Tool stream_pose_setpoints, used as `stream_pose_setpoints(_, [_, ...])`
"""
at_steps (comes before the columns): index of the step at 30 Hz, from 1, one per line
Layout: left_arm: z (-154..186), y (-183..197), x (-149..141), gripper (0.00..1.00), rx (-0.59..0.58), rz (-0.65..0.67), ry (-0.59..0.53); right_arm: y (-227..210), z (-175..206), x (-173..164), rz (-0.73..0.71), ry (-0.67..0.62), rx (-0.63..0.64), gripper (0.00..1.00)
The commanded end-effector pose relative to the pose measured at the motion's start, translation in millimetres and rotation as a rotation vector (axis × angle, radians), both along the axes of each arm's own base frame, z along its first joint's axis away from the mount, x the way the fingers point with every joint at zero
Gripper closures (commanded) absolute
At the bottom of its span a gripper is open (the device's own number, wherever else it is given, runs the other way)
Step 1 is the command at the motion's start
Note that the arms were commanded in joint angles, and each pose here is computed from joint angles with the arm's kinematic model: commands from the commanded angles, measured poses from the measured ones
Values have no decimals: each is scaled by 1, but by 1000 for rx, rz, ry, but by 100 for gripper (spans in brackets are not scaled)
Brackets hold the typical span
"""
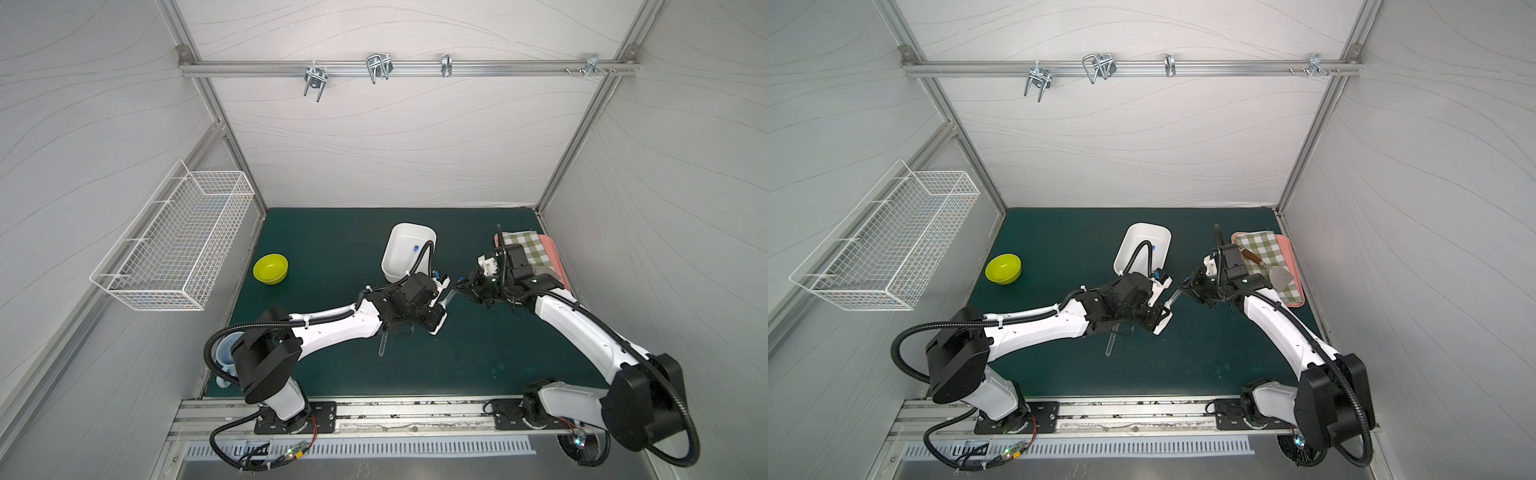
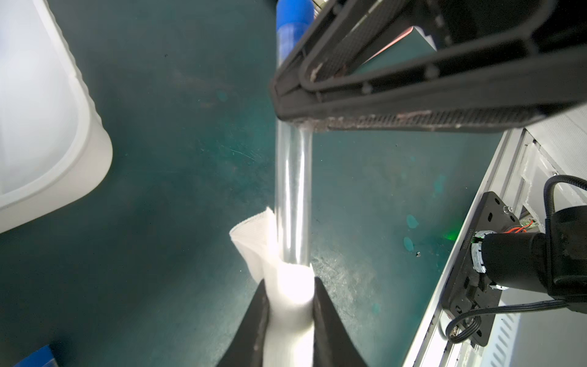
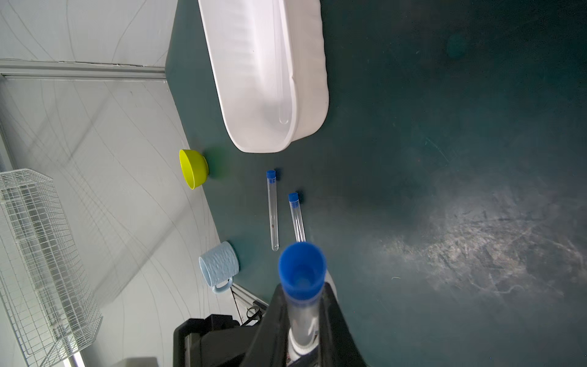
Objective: Wipe the exteriors of test tubes
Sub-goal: Wipe the dirt from the test tube.
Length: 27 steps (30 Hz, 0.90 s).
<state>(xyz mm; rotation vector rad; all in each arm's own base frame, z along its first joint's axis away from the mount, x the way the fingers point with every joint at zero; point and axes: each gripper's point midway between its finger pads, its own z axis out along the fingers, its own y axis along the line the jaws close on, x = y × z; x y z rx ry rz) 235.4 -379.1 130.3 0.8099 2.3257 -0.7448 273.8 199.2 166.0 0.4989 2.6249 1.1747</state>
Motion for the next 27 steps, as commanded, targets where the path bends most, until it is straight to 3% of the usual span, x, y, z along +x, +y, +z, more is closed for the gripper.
stream_pose_setpoints(1, [10,-6,-5,77,-7,-25,1,7,22,7,-6,-69,44,93])
stream_pose_setpoints(12, [29,-14,13,76,-34,-22,-59,16,11,-17,12,-35,49,93])
stream_pose_setpoints(21, [33,-15,15,76,-39,-26,-67,15,16,-9,8,-49,42,93])
stream_pose_setpoints(27, [18,-5,0,76,-34,-32,-18,-1,33,13,-22,-89,45,93])
